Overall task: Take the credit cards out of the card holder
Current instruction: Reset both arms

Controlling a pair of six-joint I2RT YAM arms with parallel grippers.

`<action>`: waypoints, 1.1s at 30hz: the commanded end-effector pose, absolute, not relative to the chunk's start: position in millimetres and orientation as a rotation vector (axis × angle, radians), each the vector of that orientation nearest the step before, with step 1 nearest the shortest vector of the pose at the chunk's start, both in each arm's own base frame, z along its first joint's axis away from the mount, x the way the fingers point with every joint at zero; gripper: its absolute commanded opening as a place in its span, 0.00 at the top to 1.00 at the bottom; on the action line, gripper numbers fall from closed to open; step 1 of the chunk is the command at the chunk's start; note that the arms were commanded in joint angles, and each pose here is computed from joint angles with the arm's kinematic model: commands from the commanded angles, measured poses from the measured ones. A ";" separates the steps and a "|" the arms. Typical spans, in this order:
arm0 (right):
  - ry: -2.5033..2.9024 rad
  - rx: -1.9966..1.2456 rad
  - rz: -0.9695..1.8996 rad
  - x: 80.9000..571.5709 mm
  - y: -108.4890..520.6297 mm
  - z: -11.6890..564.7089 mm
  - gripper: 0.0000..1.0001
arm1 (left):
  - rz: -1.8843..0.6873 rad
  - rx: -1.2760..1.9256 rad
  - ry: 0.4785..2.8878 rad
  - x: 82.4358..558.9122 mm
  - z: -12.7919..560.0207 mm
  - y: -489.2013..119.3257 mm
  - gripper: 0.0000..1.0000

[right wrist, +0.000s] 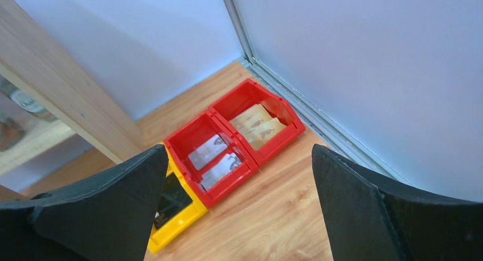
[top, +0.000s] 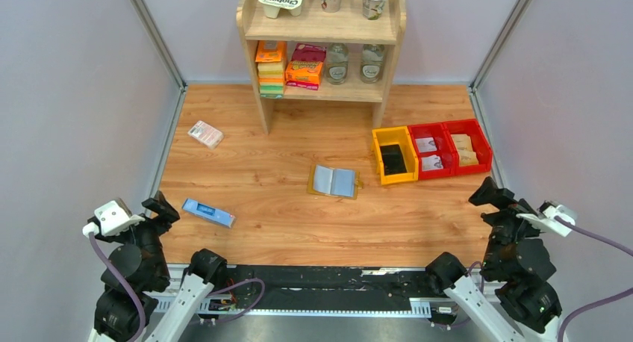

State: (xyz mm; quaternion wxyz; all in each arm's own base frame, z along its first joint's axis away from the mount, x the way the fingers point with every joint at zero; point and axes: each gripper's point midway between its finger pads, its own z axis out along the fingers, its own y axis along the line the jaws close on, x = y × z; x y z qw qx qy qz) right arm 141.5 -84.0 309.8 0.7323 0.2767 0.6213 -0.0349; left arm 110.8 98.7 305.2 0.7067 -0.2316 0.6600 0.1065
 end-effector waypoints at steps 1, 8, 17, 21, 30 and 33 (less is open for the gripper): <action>1.382 0.598 -0.090 140.2 -85.0 291.8 0.00 | 0.266 -0.604 1.431 101.2 298.6 111.5 0.13; 1.366 0.688 -0.140 137.4 -95.4 282.1 0.00 | 0.268 -0.639 1.436 99.0 292.3 113.9 0.12; 1.354 0.758 -0.174 136.5 -101.2 272.0 0.00 | 0.277 -0.659 1.446 101.4 284.3 113.7 0.12; 1.339 0.786 -0.188 136.7 -103.3 270.5 0.00 | 0.274 -0.661 1.445 101.5 284.0 113.6 0.12; 1.333 0.806 -0.210 136.6 -105.4 269.4 0.00 | 0.271 -0.649 1.452 104.4 282.5 111.2 0.12; 1.331 0.809 -0.212 136.1 -106.0 269.0 0.00 | 0.261 -0.630 1.454 107.4 283.4 108.2 0.12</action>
